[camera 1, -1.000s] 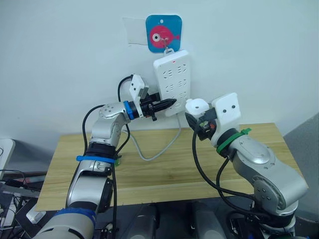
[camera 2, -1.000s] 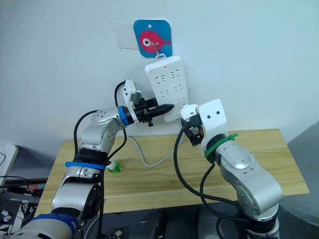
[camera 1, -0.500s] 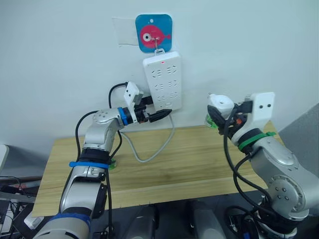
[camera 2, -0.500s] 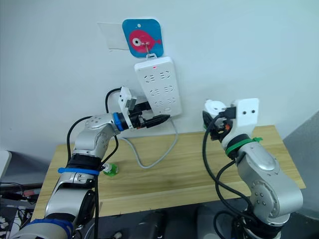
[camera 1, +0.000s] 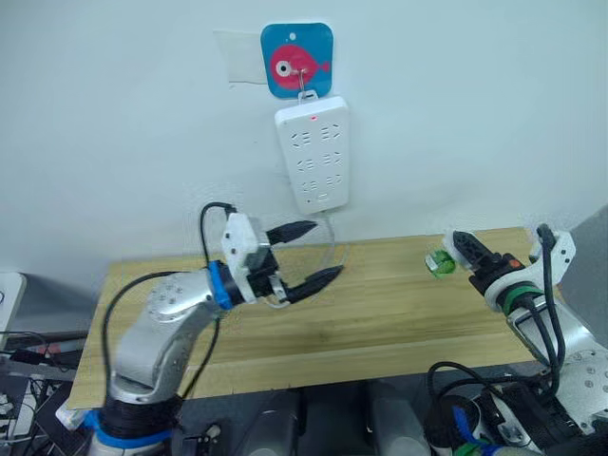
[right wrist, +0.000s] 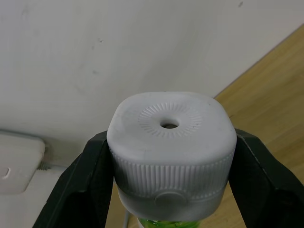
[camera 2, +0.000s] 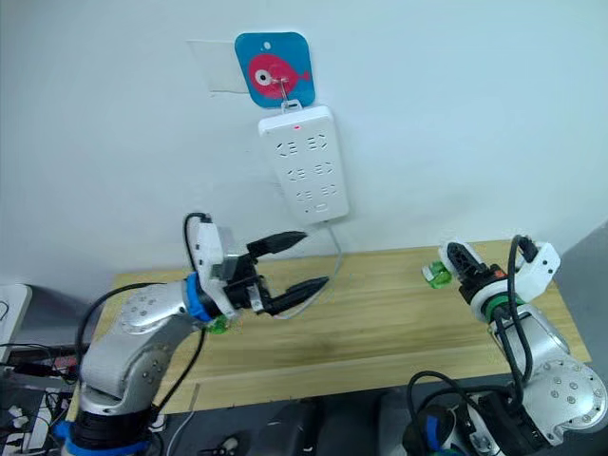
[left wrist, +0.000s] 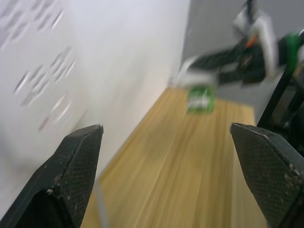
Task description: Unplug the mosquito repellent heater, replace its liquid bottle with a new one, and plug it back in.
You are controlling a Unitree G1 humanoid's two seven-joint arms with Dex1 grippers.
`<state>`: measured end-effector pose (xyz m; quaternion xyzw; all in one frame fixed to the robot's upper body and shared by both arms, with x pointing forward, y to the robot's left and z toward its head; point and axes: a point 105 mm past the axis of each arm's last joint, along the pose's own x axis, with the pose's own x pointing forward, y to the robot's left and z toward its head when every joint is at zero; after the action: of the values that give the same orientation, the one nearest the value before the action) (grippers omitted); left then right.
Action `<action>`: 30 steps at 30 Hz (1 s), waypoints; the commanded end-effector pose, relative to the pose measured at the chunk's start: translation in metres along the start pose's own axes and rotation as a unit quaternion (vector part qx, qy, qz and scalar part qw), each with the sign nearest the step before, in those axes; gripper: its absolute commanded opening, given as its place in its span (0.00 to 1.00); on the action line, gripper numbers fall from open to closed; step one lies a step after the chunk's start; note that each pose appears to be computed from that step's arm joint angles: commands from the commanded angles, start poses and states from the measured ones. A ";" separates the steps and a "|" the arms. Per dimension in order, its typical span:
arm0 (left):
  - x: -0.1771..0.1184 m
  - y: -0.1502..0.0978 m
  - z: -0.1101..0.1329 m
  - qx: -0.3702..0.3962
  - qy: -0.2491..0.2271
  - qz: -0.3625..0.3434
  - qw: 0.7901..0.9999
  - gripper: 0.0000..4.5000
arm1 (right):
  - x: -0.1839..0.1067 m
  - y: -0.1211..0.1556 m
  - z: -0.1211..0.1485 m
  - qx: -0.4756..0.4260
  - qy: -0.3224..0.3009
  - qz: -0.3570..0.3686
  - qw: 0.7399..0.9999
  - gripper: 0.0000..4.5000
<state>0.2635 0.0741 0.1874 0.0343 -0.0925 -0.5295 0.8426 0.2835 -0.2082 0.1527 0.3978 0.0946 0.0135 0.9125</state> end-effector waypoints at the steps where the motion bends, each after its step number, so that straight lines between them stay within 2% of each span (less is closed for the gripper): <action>1: 0.021 -0.011 -0.002 0.005 -0.024 -0.001 1.000 0.99 | 0.015 0.085 -0.033 0.150 0.014 0.155 0.976 0.65; 7: 0.051 -0.028 -0.015 0.002 -0.047 -0.019 0.999 0.99 | 0.004 0.117 -0.031 0.216 0.042 0.193 0.956 0.65; 13: 0.066 -0.018 -0.017 0.028 -0.062 0.005 0.998 0.99 | -0.004 0.132 -0.037 0.235 0.093 0.198 0.947 0.65; 22: 0.052 -0.004 -0.010 0.058 -0.067 0.025 0.996 0.99 | -0.009 0.129 -0.039 0.240 0.105 0.190 0.946 0.65; 30: 0.049 -0.002 -0.002 0.063 -0.073 0.022 0.995 0.99 | -0.009 0.126 -0.040 0.237 0.106 0.186 0.947 0.65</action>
<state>0.2878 0.0276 0.1743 0.0475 -0.1558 -0.5034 0.8485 0.2833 -0.0976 0.2040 0.6053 0.1378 0.1694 0.7655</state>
